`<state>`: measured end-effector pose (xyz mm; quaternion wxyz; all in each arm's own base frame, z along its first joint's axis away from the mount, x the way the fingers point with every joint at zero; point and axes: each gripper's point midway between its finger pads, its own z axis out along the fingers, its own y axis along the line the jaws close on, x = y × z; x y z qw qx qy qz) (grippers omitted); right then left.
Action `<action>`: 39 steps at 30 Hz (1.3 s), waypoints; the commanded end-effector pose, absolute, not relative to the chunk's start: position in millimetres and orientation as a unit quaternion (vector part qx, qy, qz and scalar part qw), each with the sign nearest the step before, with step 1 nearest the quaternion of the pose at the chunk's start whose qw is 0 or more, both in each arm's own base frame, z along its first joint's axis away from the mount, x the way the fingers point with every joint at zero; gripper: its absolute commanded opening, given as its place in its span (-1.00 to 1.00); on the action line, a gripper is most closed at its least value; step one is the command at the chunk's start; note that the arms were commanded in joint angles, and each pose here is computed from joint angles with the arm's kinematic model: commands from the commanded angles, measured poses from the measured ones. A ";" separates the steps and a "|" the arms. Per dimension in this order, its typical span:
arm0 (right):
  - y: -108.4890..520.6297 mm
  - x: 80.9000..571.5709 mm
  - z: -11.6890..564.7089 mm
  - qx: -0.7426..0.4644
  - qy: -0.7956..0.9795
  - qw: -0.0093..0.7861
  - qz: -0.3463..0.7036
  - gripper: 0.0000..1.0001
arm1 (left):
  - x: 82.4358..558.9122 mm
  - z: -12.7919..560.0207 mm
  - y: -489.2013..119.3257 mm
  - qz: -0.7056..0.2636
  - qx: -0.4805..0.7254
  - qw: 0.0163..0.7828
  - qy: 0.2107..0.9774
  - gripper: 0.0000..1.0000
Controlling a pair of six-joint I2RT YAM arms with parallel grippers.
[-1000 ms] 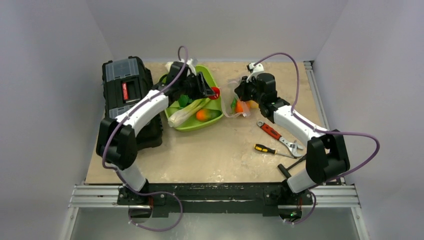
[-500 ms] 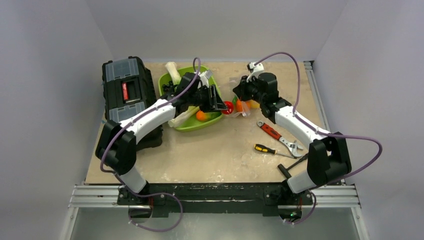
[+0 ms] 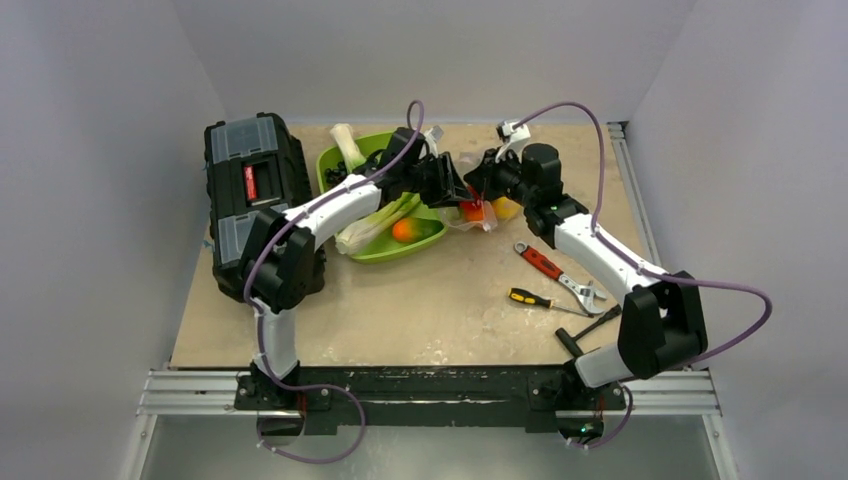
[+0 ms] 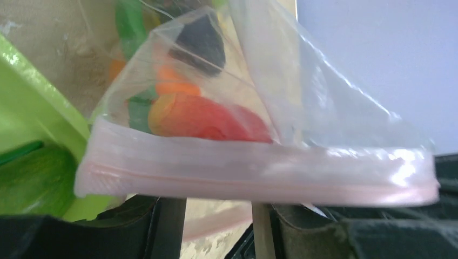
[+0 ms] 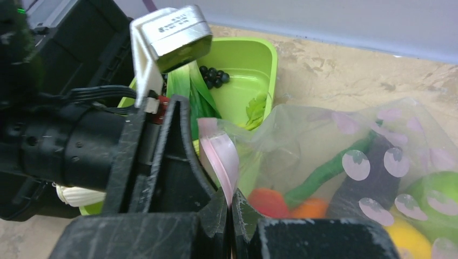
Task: Place the food in the zip-top bag and seal the zipper
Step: Place the fake vegetable in the zipper food storage bag.
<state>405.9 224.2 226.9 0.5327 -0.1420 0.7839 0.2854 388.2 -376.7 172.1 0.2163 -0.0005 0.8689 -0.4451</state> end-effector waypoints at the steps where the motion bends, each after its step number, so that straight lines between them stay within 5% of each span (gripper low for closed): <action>1: 225.4 400.5 268.1 -0.142 0.748 0.572 0.306 -1.00 | 399.6 202.7 -392.6 -0.470 0.009 0.237 0.850 -0.20; 6: 222.4 400.4 265.2 -0.126 0.754 0.569 0.304 -1.00 | 389.4 202.6 -384.0 -0.449 0.023 0.243 0.860 0.08; 11: 218.9 400.2 254.8 -0.120 0.762 0.563 0.297 -1.00 | 372.2 211.8 -369.0 -0.441 0.042 0.256 0.859 0.69; 21: 216.1 401.9 251.3 -0.122 0.759 0.571 0.287 -1.00 | 334.4 239.0 -328.5 -0.401 0.088 0.276 0.869 0.65; 31: 218.7 404.2 243.7 -0.126 0.764 0.564 0.288 -1.00 | 290.8 200.9 -198.7 -0.193 0.099 0.280 0.935 0.74; 39: 218.7 402.5 244.3 -0.128 0.762 0.564 0.289 -1.00 | 290.6 167.3 -152.8 -0.139 0.091 0.224 0.960 0.80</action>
